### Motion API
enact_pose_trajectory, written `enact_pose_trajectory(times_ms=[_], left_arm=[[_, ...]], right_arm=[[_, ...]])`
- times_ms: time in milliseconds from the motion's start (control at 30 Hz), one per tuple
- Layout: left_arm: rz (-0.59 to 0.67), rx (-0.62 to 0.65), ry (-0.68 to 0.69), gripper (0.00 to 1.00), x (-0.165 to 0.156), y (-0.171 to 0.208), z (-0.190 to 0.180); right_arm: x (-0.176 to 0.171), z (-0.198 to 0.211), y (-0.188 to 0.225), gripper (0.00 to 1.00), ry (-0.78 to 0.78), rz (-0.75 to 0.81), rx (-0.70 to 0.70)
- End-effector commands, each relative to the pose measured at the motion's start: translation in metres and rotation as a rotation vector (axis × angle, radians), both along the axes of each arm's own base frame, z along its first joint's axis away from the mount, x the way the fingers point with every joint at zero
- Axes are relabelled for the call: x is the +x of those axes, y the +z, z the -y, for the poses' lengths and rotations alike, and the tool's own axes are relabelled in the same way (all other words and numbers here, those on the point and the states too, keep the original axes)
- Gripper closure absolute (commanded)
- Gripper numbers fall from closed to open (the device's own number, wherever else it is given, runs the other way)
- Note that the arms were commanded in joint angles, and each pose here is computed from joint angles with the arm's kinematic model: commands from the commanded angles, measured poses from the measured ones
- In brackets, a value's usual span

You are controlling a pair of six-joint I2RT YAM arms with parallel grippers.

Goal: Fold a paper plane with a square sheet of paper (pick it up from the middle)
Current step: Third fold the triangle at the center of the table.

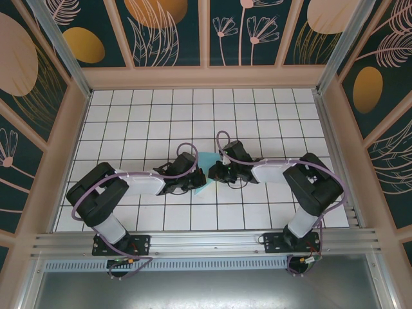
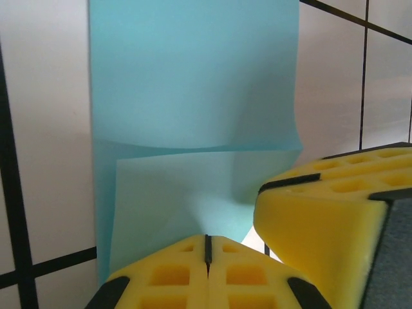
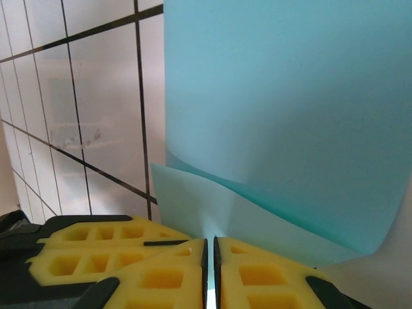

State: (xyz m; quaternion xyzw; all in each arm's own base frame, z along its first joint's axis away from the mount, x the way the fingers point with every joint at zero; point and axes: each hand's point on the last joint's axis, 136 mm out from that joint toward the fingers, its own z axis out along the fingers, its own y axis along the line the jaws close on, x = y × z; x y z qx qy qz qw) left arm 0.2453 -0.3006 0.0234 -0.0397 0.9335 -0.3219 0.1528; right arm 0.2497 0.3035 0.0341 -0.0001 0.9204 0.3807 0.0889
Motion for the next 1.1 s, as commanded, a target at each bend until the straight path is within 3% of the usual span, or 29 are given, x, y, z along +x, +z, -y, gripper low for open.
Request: enact_pose_trajectory(times_ms=[0,433,767,1067], left_arm=[[-0.005,0.048,-0.004,0.98,-0.002,-0.009,-0.004],[-0.009,0.065,0.005,0.98,-0.002,-0.011,-0.008],[0.019,-0.083,-0.046,0.94,-0.01,0.022,0.008],[-0.02,-0.058,-0.062,0.94,-0.025,0.009,0.006]], right_arm=[[-0.004,-0.006,-0.004,0.87,0.032,0.001,0.013],[-0.005,-0.005,-0.02,0.89,0.033,-0.026,-0.02],[-0.004,0.004,-0.03,0.89,-0.009,-0.056,-0.081],[-0.002,0.003,-0.026,0.89,-0.015,-0.054,-0.078]])
